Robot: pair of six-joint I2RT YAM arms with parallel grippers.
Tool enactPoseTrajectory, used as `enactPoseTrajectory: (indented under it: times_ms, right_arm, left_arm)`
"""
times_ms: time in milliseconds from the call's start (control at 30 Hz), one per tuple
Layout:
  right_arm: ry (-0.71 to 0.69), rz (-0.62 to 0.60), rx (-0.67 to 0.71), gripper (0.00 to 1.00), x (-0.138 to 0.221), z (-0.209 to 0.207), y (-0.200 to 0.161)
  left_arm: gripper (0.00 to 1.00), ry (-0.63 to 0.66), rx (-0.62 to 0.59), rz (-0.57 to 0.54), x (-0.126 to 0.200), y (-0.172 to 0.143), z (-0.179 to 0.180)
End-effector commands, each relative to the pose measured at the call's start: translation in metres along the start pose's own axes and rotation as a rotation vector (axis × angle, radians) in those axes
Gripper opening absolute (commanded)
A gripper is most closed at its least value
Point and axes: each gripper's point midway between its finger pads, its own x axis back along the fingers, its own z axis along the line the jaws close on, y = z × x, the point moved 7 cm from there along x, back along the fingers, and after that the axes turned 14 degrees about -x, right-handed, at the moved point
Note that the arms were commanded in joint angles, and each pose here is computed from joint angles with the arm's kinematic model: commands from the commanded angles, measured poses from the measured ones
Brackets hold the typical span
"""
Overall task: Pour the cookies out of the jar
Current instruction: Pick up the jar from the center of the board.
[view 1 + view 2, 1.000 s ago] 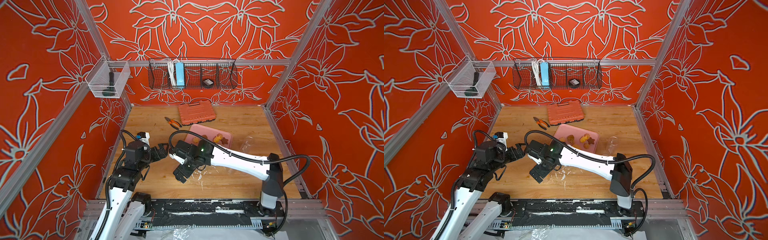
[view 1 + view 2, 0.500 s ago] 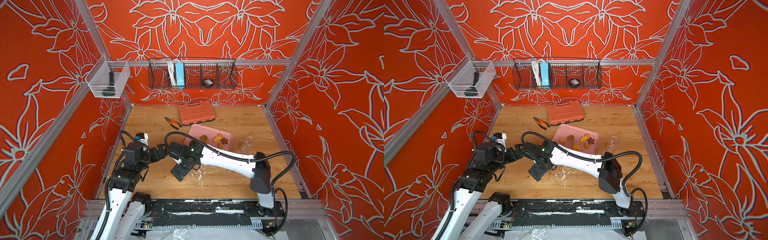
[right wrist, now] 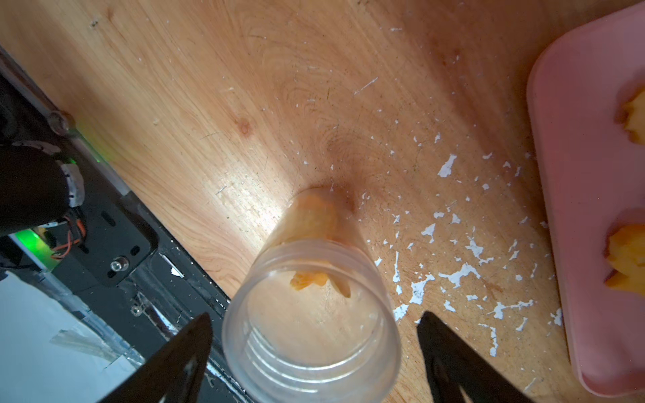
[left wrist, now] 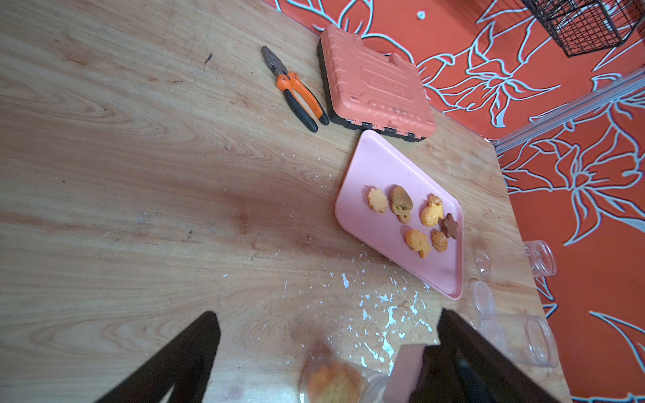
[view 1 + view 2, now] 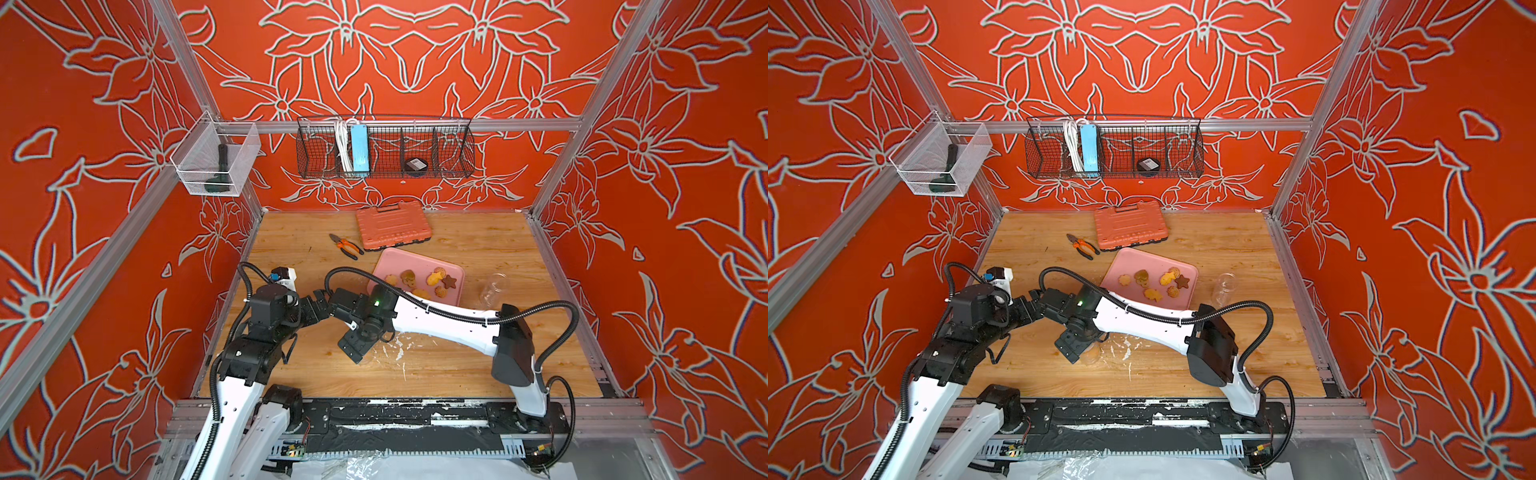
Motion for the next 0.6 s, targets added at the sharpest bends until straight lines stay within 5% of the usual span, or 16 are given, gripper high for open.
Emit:
enactPoseTrajectory:
  times_ms: [0, 567]
  right_arm:
    - [-0.072, -0.017, -0.005, 0.92, -0.007, -0.002, 0.004]
    - [-0.097, 0.017, -0.011, 0.83, -0.029, -0.002, 0.007]
  left_arm:
    - [0.98, 0.019, -0.010, -0.008, 0.005, 0.001, 0.001]
    - [0.98, 0.018, -0.020, 0.004, 0.007, 0.002, 0.000]
